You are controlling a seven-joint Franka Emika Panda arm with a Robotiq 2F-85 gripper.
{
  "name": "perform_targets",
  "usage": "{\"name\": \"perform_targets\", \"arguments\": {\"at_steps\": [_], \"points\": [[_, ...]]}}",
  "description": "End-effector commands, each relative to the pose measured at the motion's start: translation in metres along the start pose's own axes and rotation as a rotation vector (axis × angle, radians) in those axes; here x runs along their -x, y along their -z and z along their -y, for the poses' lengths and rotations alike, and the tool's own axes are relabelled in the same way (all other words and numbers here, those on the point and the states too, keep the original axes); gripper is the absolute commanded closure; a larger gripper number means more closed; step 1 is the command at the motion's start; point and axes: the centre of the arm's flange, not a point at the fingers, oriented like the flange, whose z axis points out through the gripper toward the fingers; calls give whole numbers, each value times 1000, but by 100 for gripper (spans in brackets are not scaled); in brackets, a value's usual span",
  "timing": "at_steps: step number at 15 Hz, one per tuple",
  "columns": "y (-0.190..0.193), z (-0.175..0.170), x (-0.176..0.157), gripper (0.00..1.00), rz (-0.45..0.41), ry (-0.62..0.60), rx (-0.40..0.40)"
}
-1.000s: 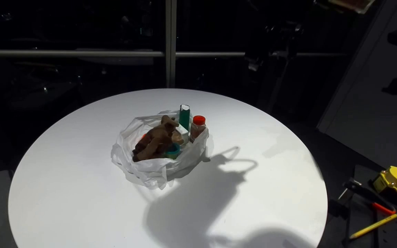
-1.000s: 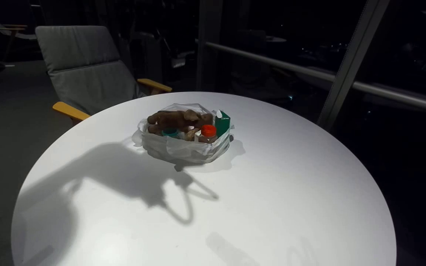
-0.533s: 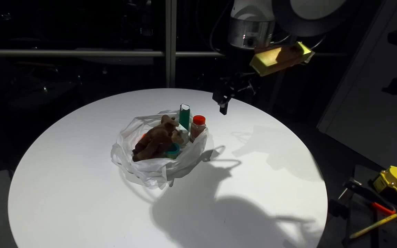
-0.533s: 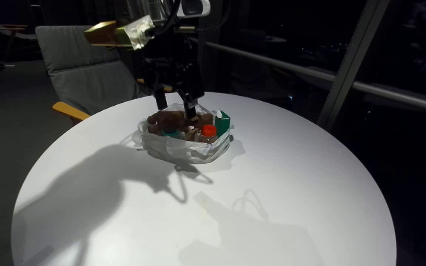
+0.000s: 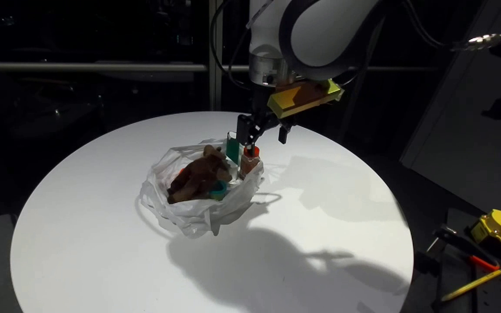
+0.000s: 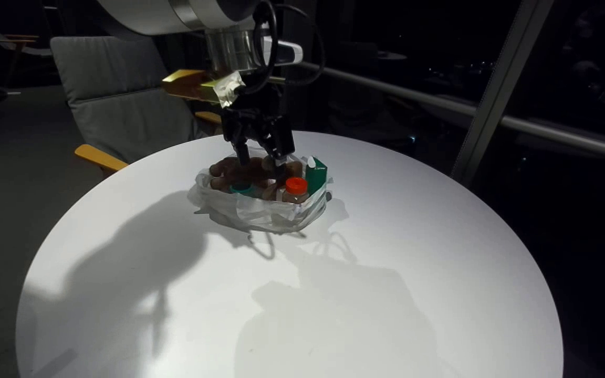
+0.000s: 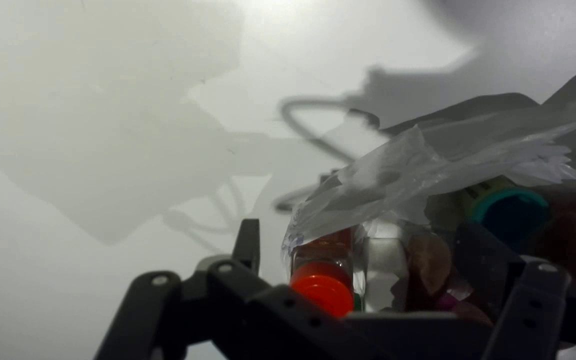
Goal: Remove the objects in the plastic and place them on the table
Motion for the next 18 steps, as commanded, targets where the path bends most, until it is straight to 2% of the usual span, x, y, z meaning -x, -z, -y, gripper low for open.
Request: {"name": "perform_targets", "arguments": {"at_steps": [1,8,18], "points": [[-13,8,-38,0,-27,-54,-32],[-38,2,-71,0,4,-108,-73],[-62,-9,-90,0,15,-125,-55]]}}
